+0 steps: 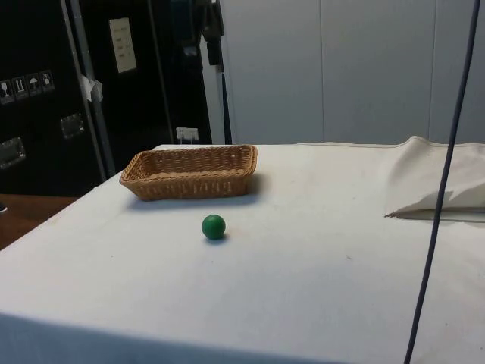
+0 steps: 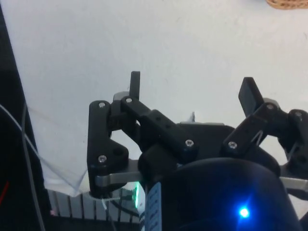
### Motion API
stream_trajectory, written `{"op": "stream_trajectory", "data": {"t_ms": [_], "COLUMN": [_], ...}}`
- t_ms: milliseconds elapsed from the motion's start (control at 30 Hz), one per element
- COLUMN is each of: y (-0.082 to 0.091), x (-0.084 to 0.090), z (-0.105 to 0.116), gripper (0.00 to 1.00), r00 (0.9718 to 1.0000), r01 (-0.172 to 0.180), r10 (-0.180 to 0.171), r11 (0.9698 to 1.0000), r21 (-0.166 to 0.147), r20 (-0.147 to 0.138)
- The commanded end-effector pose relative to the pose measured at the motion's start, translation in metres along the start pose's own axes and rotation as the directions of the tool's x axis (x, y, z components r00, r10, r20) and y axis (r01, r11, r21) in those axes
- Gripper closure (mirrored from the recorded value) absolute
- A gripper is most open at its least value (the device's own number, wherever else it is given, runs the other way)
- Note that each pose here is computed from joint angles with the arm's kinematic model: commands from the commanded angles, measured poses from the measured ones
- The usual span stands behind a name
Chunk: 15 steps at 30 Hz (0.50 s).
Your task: Pick up the ball and place it into the basket.
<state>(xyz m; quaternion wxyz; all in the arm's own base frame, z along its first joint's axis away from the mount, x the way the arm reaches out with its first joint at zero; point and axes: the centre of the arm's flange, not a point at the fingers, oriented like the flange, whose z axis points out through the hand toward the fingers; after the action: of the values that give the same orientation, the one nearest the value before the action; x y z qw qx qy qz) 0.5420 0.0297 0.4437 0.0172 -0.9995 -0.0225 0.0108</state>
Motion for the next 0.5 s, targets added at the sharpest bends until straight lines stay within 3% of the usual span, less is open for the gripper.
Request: {"op": "stream_trajectory", "data": {"t_ms": [0,100,300,333,367,467], "y": [-0.002,-0.012,-0.024,-0.023,-0.026,-0.034], "x": [-0.001,-0.005,-0.011,-0.010,-0.011,-0.014], "z": [0.002,0.008,0.022,0.022,0.024,0.038], "gripper": [0.00,0.00,0.00,0.00,0.00,0.00], "r00": [1.0000,0.9992,0.9981,0.9988,0.9979,0.9972], "r01": [0.002,0.005,0.012,0.016,0.014,0.016], "r10": [-0.002,-0.006,-0.012,-0.016,-0.014,-0.016], "r11": [1.0000,1.0000,0.9999,0.9999,0.9999,0.9998], "r21": [0.000,-0.004,0.002,0.006,0.003,0.007], "r20": [-0.007,-0.041,-0.061,-0.047,-0.063,-0.073]}}
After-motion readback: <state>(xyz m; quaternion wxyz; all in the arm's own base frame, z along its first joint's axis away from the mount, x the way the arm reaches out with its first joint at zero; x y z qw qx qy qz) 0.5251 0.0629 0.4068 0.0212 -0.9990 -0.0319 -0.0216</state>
